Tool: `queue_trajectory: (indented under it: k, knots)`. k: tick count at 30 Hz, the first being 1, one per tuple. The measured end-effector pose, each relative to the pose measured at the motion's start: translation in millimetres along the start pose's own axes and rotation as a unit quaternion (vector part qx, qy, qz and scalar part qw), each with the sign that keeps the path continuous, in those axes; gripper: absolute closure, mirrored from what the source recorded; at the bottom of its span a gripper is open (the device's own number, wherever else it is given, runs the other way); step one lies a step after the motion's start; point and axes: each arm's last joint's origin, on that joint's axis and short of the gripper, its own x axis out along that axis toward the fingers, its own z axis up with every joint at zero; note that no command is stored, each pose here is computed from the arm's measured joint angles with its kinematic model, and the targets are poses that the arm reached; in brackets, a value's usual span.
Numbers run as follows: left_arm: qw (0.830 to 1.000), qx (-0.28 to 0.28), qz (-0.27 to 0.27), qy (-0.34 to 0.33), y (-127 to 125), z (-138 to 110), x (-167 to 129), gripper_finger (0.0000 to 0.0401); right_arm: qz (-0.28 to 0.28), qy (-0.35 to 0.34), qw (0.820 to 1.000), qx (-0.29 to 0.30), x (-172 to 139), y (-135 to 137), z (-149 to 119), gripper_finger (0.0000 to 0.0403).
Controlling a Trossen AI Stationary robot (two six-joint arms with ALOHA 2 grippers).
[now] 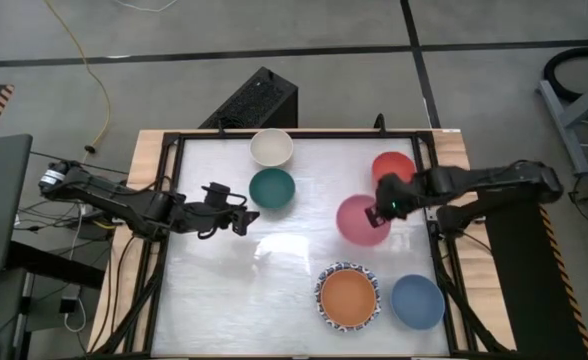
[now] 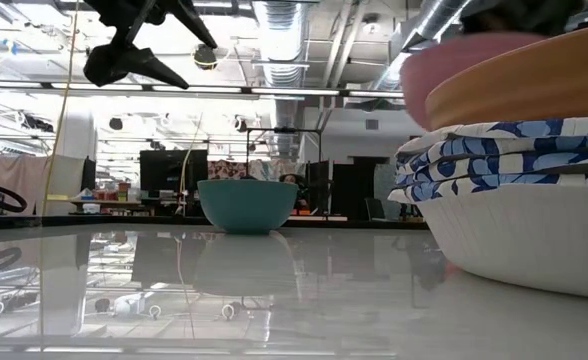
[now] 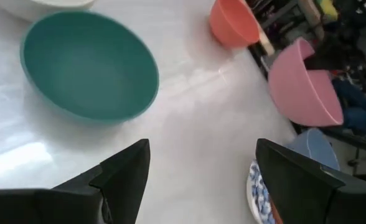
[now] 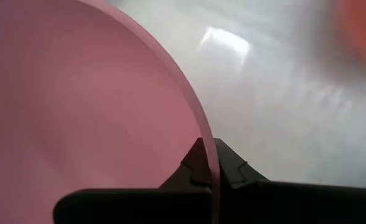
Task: Nest bowls inside each other
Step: Stack the pink bowl on top of the light orange bowl
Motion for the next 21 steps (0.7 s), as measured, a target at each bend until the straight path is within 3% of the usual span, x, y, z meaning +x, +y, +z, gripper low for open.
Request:
queue_trajectory:
  k: [7, 13, 21]
  knots:
    - [0.998, 0.019, 0.028, 0.056, 18.1, 6.2, -24.7, 0.012, 0.057, 0.034, 0.998, -0.002, -2.9, 21.9, -35.5, 0.0398]
    - [0.998, -0.007, 0.052, 0.016, 41.1, 24.3, -61.4, 0.012, 0.108, 0.051, 0.993, -0.003, 3.8, 45.7, -55.1, 0.0398]
    - [0.998, -0.02, 0.049, -0.026, 55.8, 36.4, -85.1, 0.012, 0.082, 0.086, 0.992, -0.05, 30.6, 69.7, -83.5, 0.0398]
